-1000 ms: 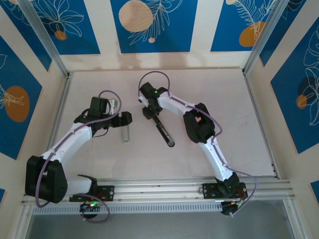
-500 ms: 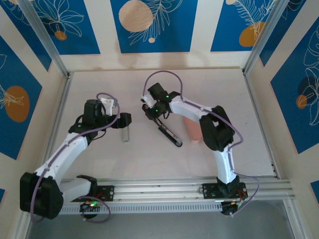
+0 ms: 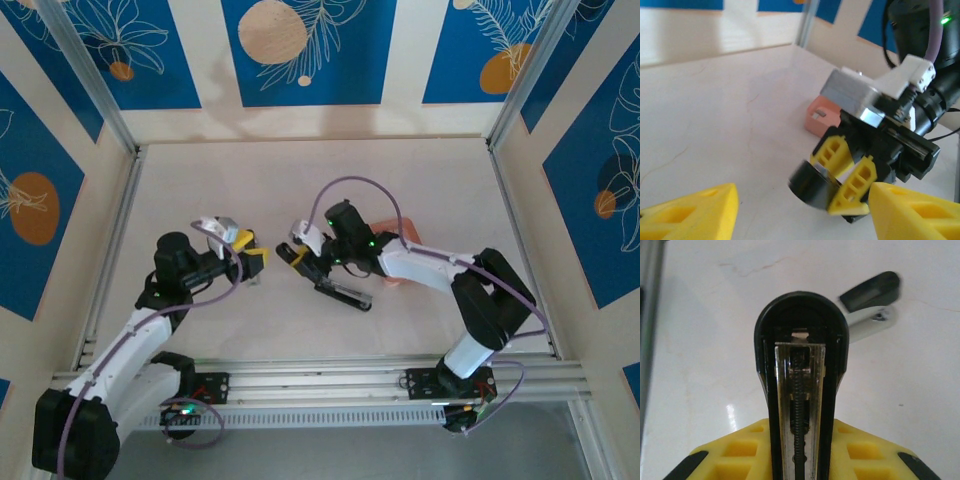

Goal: Load the staples into the stapler

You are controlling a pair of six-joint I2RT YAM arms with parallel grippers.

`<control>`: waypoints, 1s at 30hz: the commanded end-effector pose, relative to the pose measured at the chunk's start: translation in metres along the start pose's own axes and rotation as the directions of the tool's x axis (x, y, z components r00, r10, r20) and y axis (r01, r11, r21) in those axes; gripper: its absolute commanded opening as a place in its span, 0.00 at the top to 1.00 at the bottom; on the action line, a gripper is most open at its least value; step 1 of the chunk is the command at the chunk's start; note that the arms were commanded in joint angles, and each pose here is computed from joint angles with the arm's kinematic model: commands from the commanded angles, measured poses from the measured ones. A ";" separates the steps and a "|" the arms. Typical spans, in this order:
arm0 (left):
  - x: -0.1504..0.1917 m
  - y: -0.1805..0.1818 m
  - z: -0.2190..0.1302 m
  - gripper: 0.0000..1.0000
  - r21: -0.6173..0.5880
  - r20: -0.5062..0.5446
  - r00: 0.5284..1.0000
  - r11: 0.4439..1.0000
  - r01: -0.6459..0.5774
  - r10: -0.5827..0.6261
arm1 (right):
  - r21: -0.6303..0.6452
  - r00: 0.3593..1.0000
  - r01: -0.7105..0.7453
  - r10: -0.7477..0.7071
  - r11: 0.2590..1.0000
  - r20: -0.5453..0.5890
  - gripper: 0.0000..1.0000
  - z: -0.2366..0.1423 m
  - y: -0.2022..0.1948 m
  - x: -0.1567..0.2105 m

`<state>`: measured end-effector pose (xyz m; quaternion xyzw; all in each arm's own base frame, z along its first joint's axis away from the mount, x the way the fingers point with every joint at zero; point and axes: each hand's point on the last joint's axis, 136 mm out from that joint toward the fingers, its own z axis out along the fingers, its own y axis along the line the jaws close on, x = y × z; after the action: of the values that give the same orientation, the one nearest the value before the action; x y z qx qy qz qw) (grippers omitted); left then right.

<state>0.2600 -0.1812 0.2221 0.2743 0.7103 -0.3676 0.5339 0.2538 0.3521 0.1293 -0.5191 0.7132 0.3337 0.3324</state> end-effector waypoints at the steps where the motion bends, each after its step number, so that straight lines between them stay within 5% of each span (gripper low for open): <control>1: -0.016 -0.032 -0.003 0.32 0.165 0.137 0.976 0.968 -0.190 0.169 | -0.078 0.937 0.271 -0.245 0.959 0.247 0.76 -0.019 0.033 -0.042; 9: 0.006 -0.067 0.003 0.36 0.348 0.137 0.956 0.891 -0.292 0.260 | -0.135 0.926 0.286 -0.238 0.949 0.294 0.76 -0.027 0.051 -0.037; 20: 0.026 -0.083 0.011 0.37 0.409 0.068 0.946 0.856 -0.317 0.319 | -0.189 0.919 0.285 -0.211 0.940 0.334 0.76 -0.034 0.064 -0.039; 30: 0.027 -0.092 0.019 0.55 0.453 0.065 0.941 0.831 -0.324 0.332 | -0.208 0.916 0.287 -0.205 0.935 0.344 0.76 -0.035 0.068 -0.043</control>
<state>0.1975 -0.2431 0.2012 0.4880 0.5806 -0.4191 0.4990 0.2004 0.3599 0.1658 -0.5787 0.5657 0.4429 0.3859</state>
